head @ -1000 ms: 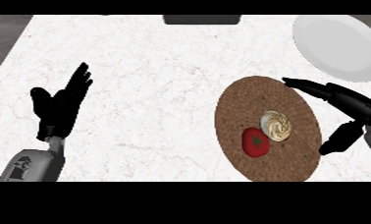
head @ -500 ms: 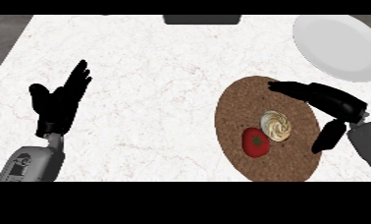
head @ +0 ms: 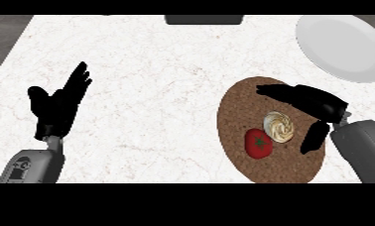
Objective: Pick the cupcake from the placemat and place it in the plate
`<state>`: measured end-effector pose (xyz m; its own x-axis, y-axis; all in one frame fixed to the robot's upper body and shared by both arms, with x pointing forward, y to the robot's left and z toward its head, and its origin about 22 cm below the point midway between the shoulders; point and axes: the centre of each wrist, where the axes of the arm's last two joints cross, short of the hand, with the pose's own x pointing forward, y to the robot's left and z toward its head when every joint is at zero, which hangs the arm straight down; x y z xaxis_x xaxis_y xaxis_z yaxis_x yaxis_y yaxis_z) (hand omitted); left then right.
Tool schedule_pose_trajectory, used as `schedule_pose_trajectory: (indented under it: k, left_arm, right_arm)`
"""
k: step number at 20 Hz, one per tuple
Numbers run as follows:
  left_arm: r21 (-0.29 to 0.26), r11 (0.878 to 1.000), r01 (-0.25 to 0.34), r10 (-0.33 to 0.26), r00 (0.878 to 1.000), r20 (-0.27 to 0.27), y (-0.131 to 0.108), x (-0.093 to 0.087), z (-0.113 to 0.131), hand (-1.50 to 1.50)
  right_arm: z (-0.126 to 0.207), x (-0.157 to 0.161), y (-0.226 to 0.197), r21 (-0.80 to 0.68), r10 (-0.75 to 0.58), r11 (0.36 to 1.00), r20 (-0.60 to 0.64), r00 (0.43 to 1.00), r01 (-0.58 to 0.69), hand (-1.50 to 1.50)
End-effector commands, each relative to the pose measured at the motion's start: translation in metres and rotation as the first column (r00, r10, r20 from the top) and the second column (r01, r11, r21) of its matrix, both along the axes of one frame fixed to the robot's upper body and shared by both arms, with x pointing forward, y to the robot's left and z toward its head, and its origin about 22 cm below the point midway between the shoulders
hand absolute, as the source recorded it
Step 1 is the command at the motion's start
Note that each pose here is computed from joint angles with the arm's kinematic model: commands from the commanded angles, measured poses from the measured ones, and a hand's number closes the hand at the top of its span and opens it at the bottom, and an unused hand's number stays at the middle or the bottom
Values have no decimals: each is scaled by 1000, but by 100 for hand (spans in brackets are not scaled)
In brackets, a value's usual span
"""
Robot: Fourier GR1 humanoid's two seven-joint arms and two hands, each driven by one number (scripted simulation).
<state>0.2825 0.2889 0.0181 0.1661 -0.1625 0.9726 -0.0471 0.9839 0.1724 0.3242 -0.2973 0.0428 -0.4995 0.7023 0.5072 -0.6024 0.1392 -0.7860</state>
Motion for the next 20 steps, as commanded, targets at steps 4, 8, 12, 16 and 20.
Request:
schedule_pose_trajectory:
  k: [4,8,12,16,20]
  left_arm:
    - [-1,1000,8,-8,1000,-12,-9,5,6,0]
    - [-11,1000,9,-9,1000,5,-7,8,10,0]
    - [-10,1000,-4,4,1000,13,-1,-4,1,0]
    - [5,1000,8,-8,1000,-18,3,5,-13,0]
    - [-6,1000,11,-11,1000,-5,1,1,-3,0]
  right_arm:
    - [-10,-7,14,-58,9,998,20,1000,-8,-150]
    - [-20,2,31,-85,15,996,1,1000,-15,-150]
    - [-37,-4,17,-125,100,987,-24,995,-103,150]
    - [-27,2,20,-102,195,975,-15,981,-196,150]
    - [-47,-15,34,-52,167,984,-25,986,-169,150]
